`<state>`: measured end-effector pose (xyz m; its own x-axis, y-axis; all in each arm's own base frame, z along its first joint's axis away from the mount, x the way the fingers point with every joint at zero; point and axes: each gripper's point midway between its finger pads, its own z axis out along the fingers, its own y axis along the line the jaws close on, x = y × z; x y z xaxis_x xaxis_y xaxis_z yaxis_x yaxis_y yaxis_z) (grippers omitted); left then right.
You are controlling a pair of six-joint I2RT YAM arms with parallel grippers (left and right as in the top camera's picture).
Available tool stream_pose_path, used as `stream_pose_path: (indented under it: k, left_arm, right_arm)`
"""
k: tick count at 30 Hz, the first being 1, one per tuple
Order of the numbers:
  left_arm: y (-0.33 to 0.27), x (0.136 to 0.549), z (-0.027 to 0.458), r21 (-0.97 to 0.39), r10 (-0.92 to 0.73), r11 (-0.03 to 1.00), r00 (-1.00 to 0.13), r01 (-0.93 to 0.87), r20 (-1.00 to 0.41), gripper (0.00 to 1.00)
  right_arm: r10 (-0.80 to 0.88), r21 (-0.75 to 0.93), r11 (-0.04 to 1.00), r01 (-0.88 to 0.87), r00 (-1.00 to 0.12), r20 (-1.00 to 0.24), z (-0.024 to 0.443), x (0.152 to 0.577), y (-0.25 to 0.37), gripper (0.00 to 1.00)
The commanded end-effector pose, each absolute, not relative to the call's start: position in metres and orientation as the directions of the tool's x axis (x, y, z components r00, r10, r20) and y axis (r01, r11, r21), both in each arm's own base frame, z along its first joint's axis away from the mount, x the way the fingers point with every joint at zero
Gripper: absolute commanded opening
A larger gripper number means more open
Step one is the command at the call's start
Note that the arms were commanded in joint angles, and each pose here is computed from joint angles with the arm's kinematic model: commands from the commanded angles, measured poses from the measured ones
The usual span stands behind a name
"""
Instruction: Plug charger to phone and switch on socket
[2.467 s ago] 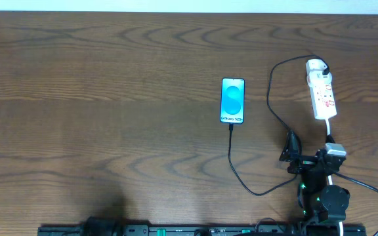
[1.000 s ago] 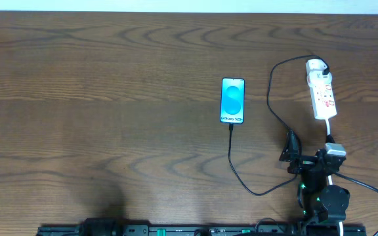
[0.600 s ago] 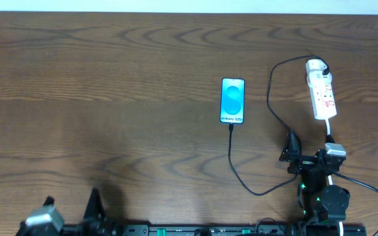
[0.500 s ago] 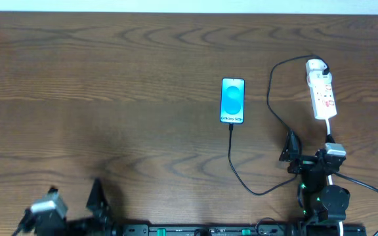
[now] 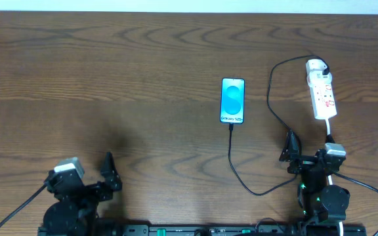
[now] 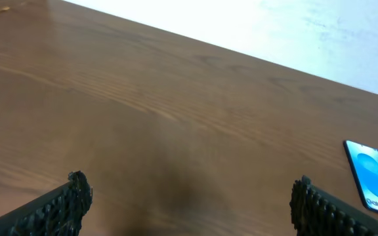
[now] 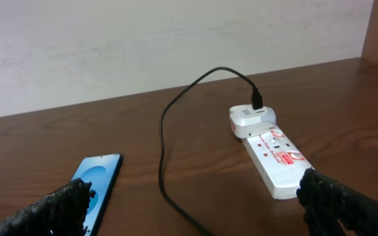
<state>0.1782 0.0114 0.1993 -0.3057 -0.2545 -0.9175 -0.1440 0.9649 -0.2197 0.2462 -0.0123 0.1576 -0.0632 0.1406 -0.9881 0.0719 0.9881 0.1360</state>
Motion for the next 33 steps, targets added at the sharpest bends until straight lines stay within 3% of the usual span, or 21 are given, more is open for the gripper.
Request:
stream_pose_path:
  k: [1,15,23,33]
  left_arm:
    - [0.011,0.189,0.188,-0.232,-0.264,0.963,-0.293,-0.139,-0.919,0.98]
    - [0.004,0.233,0.149,-0.253,-0.263,0.965,-0.198,-0.073,-0.944,0.98]
    - [0.002,0.245,0.15,-0.259,-0.261,0.965,-0.095,-0.03,-0.961,0.98]
    - [0.002,0.244,0.138,-0.193,-0.195,0.981,-0.145,-0.031,-0.97,0.98]
  right_arm:
    - [0.126,0.122,0.99,0.069,-0.063,-0.99,0.157,0.246,-0.011,0.99]
    - [0.126,0.121,0.99,0.069,-0.063,-0.99,0.157,0.246,-0.011,0.99]
    - [0.126,0.122,0.99,0.069,-0.063,-0.99,0.157,0.246,-0.011,0.99]
    - [0.126,0.122,0.99,0.069,-0.063,-0.99,0.157,0.246,-0.011,0.99]
